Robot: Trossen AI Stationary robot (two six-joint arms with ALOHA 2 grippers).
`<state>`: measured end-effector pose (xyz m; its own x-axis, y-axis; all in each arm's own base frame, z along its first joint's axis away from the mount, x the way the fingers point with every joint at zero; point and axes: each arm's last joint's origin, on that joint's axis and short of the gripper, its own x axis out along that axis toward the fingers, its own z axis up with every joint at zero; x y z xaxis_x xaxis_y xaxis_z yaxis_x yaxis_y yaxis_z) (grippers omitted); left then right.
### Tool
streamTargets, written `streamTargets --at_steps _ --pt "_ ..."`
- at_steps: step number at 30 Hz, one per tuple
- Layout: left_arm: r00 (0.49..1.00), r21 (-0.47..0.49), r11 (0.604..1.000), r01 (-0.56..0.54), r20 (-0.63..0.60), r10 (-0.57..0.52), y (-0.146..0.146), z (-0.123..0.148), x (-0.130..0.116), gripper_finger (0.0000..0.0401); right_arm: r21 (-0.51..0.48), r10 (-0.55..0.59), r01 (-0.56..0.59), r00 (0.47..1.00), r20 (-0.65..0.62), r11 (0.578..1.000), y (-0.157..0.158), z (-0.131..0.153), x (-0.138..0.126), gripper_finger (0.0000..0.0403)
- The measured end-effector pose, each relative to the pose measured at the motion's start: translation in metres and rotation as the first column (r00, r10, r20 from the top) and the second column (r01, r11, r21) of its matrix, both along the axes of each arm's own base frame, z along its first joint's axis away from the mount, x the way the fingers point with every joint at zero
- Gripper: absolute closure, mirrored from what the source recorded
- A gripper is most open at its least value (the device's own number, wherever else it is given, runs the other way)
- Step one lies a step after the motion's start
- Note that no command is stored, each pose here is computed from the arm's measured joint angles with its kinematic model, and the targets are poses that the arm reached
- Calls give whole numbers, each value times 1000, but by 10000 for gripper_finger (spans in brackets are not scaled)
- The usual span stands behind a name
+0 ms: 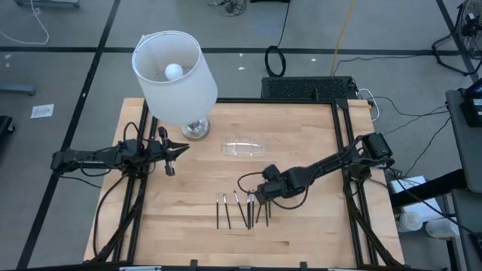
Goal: Put items in baskets/containers
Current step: Put the black eyeshadow brush into the transparent organizer
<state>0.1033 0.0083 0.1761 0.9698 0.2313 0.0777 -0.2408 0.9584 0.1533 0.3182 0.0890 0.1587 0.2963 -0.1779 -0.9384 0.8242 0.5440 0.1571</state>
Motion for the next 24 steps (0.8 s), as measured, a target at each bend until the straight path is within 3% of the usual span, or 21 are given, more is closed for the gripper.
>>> streamTargets --at_steps 7,18,24 --pt "1000 -17 1000 1 2 -1 0 0 0 357 -34 -16 15 1000 -20 999 -3 -13 -1 192" --pt "1000 -45 999 3 -16 -4 0 -3 0 357 -27 47 -50 992 -114 998 -6 -30 1 194" --pt "1000 -45 999 3 -22 -4 0 -3 0 357 -15 95 -99 984 -149 995 -6 -31 -1 244"
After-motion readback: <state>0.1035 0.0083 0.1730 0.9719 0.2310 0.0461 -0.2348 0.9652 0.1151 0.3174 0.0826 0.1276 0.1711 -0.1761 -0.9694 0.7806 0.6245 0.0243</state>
